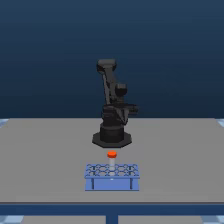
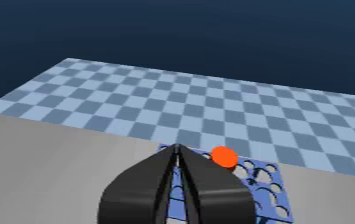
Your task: Pick up the centrifuge tube on the rack
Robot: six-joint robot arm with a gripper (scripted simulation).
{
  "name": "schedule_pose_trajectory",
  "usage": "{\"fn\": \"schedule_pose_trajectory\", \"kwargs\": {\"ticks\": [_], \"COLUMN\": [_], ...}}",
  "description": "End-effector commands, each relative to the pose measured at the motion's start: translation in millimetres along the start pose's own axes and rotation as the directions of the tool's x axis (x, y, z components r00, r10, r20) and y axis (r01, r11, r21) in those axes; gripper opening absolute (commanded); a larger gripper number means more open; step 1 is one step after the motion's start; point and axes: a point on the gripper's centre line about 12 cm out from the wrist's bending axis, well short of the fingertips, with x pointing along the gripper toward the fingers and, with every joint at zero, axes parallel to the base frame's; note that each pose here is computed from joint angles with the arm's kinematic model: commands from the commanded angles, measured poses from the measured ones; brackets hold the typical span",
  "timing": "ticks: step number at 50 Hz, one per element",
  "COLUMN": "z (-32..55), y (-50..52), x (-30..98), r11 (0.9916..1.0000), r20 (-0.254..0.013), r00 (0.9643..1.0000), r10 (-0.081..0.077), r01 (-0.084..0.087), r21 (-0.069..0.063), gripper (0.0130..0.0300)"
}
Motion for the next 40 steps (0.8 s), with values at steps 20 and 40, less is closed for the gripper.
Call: {"fn": "schedule_pose_trajectory", "kwargs": {"ticks": [20,40], "z": [0.0,-0.7], "y": [0.0,-3.5], "x": [0.0,6.5], "r11": [1.00000,0.99992], "r20": [0.000,-0.022], "r00": [1.0000,0.9997], "r10": [0.000,-0.010], "r01": [0.000,0.011], "r21": [0.000,0.007], "gripper": [0.0300,0.0300]}}
